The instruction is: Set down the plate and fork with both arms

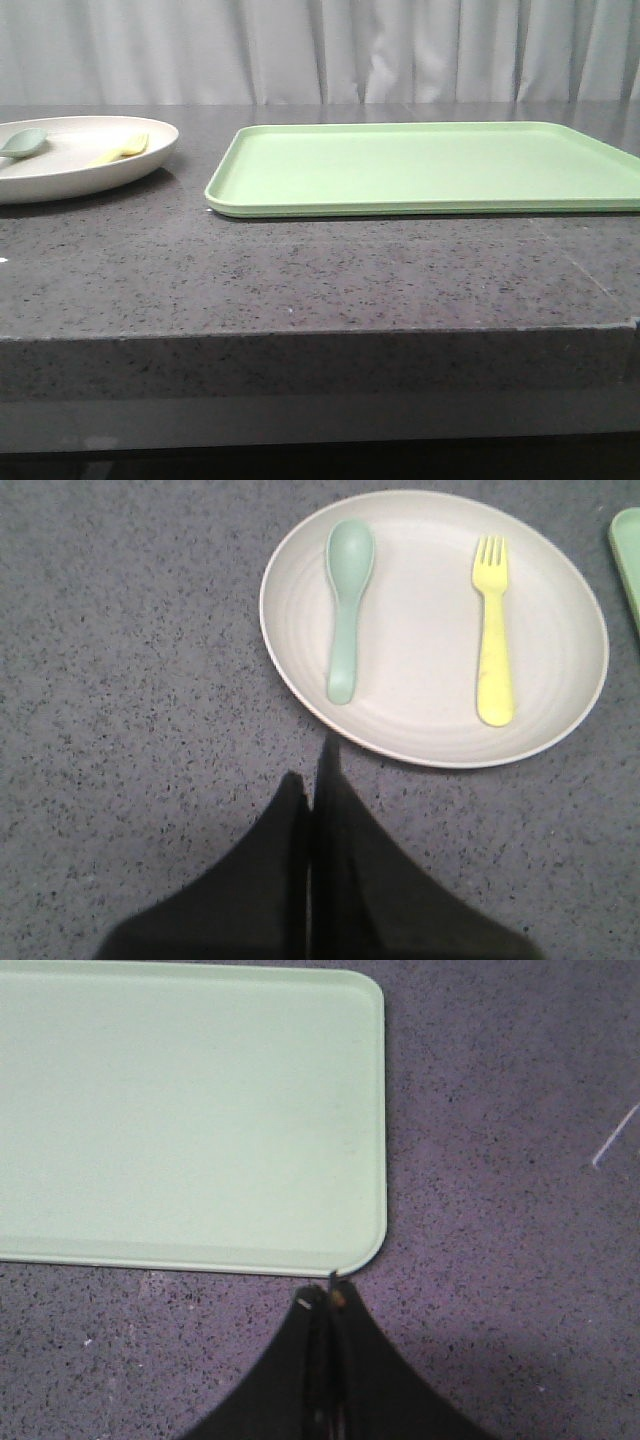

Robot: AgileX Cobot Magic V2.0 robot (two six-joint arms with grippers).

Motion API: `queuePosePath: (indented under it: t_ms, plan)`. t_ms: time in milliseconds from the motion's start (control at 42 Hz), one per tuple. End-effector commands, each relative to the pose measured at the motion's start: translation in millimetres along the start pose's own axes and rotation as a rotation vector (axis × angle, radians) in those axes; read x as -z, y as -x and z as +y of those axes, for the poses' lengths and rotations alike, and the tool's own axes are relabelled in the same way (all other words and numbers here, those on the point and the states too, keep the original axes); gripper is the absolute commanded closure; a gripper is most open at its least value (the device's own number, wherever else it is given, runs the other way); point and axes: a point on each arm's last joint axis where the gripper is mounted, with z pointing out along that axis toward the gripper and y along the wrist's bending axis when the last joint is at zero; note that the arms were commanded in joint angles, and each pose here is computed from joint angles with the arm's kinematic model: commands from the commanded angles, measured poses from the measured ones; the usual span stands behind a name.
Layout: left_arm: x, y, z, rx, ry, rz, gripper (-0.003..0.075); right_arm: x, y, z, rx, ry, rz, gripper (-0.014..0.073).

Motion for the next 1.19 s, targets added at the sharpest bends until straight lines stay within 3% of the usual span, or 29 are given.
queuePosePath:
  t_ms: [0, 667, 1072, 1168]
  plan:
    - [-0.8, 12.4, -2.1, -0.008, -0.006, -0.05, 0.0738, 3.2, 13.2, -0.8, 0.002, -0.007, -0.073, 0.0662]
    - [-7.2, 13.0, -2.4, -0.008, -0.004, -0.032, 0.0738, 2.9, 13.1, -0.8, 0.002, -0.007, -0.071, 0.0662]
    - [-6.9, 17.7, -3.4, -0.004, -0.016, -0.084, 0.0738, 2.9, 13.5, -0.8, 0.002, -0.007, -0.074, 0.0662]
    - [-6.9, 18.2, -2.5, -0.016, -0.005, -0.09, 0.0721, 2.9, 13.5, -0.8, 0.002, -0.007, -0.074, 0.0625]
